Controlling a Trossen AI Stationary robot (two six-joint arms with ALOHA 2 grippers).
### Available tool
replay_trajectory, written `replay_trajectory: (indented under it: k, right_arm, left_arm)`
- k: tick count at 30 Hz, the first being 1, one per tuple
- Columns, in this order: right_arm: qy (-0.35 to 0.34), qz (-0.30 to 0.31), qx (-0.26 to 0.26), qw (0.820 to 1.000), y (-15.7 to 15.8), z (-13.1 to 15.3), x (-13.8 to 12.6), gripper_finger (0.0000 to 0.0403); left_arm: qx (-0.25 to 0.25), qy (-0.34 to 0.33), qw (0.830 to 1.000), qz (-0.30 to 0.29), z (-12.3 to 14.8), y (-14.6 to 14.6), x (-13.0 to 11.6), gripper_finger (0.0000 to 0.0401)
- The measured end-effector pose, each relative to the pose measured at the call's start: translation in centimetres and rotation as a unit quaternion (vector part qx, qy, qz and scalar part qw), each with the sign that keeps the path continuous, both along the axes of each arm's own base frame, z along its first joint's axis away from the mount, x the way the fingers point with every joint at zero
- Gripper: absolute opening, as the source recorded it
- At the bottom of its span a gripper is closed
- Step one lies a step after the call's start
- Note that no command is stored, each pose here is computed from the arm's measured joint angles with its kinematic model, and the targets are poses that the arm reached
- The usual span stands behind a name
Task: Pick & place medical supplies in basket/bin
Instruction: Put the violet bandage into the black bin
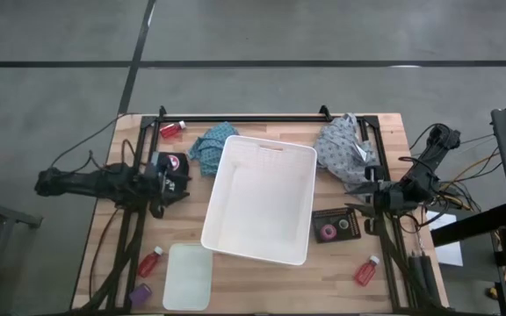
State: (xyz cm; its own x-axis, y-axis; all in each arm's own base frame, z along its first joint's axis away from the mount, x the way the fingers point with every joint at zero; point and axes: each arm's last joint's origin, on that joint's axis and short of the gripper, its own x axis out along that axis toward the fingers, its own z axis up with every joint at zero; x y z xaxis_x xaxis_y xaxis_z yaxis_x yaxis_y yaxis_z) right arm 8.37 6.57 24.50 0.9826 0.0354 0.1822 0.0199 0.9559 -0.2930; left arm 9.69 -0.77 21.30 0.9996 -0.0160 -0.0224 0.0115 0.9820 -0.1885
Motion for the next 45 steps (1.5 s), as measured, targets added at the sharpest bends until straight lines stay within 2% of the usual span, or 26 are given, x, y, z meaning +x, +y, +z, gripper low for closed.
replay_trajectory:
  k: [4,9,14,18,21,24,27,32,35,39,41,45]
  right_arm:
    - [0.0,0.0,0.0,1.0,0.0,0.0,0.0,0.0121]
    - [0.0,0.0,0.0,1.0,0.0,0.0,0.0,0.0127]
    - [0.0,0.0,0.0,1.0,0.0,0.0,0.0,0.013]
    - [0.0,0.0,0.0,1.0,0.0,0.0,0.0,0.0126]
    - [0.0,0.0,0.0,1.0,0.0,0.0,0.0,0.0121]
    - [0.0,0.0,0.0,1.0,0.0,0.0,0.0,0.0118]
    - [0.0,0.0,0.0,1.0,0.0,0.0,0.0,0.0119]
    - [0.0,0.0,0.0,1.0,0.0,0.0,0.0,0.0125]
    - [0.0,-0.001,0.0,1.0,0.0,0.0,0.0,0.0128]
    - [0.0,0.0,0.0,1.0,0.0,0.0,0.0,0.0129]
    - [0.0,0.0,0.0,1.0,0.0,0.0,0.0,0.0127]
    - [0.0,0.0,0.0,1.0,0.0,0.0,0.0,0.0121]
  left_arm:
    - [0.003,0.026,1.0,-0.002,2.4,-0.2,1.3,0.0253]
    - [-0.001,0.1,0.995,-0.015,5.2,-0.8,3.9,0.0253]
    - [-0.001,0.186,0.982,-0.024,9.1,-1.9,5.5,0.0253]
    - [-0.025,0.228,0.973,-0.007,13.1,-2.9,5.4,0.0253]
    - [-0.059,0.277,0.959,0.034,15.7,-3.6,4.6,0.0253]
    - [-0.094,0.304,0.947,0.051,17.4,-4.9,4.4,0.0253]
    - [-0.126,0.336,0.932,0.05,17.8,-6.9,4.9,0.0253]
    - [-0.161,0.403,0.898,0.076,17.1,-10.3,5.4,0.0252]
    - [-0.204,0.424,0.878,0.09,16.7,-12.5,5.4,0.025]
    - [-0.292,0.46,0.832,0.104,16.1,-15.4,5.1,0.0248]
    - [-0.303,0.477,0.817,0.111,15.4,-16.7,4.9,0.0248]
    - [-0.308,0.495,0.803,0.126,14.3,-18.6,4.6,0.0248]
